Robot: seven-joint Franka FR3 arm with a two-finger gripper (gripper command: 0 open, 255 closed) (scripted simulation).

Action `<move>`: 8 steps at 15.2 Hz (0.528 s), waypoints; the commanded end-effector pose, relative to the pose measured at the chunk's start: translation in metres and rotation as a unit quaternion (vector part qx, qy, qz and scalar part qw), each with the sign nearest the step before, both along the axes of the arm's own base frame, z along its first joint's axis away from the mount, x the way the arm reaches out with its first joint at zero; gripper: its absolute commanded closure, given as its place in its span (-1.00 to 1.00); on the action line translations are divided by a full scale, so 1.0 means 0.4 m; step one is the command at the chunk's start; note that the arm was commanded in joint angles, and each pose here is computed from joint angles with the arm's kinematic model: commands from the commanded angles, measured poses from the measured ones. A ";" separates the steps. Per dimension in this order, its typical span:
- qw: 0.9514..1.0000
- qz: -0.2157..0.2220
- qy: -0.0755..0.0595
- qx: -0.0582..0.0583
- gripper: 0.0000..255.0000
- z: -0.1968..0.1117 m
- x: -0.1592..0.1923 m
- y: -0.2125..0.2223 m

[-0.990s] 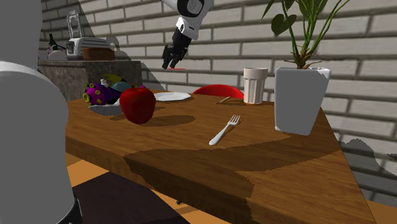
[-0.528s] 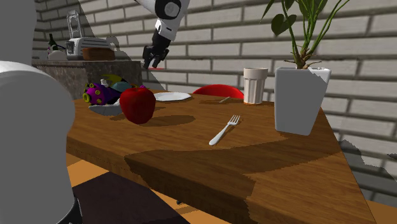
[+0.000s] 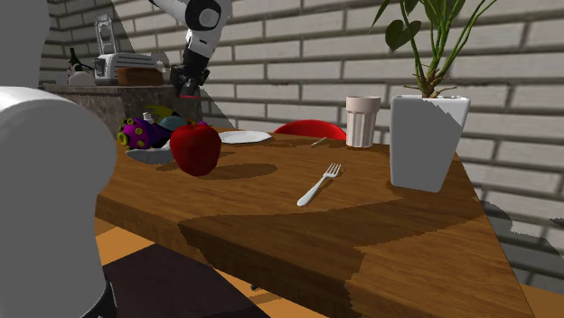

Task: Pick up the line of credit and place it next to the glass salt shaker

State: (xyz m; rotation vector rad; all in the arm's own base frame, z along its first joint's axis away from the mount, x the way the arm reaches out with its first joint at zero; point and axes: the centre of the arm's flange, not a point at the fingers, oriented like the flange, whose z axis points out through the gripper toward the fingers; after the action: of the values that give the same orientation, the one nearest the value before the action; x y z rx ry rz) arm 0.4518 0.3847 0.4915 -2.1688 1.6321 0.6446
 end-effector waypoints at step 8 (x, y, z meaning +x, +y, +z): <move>1.000 -0.001 0.000 0.000 1.00 -0.001 -0.158 0.252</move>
State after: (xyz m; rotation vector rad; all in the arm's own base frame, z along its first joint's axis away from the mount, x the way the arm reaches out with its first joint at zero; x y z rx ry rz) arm 0.3970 0.4738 0.4932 -2.1688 1.6326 0.6445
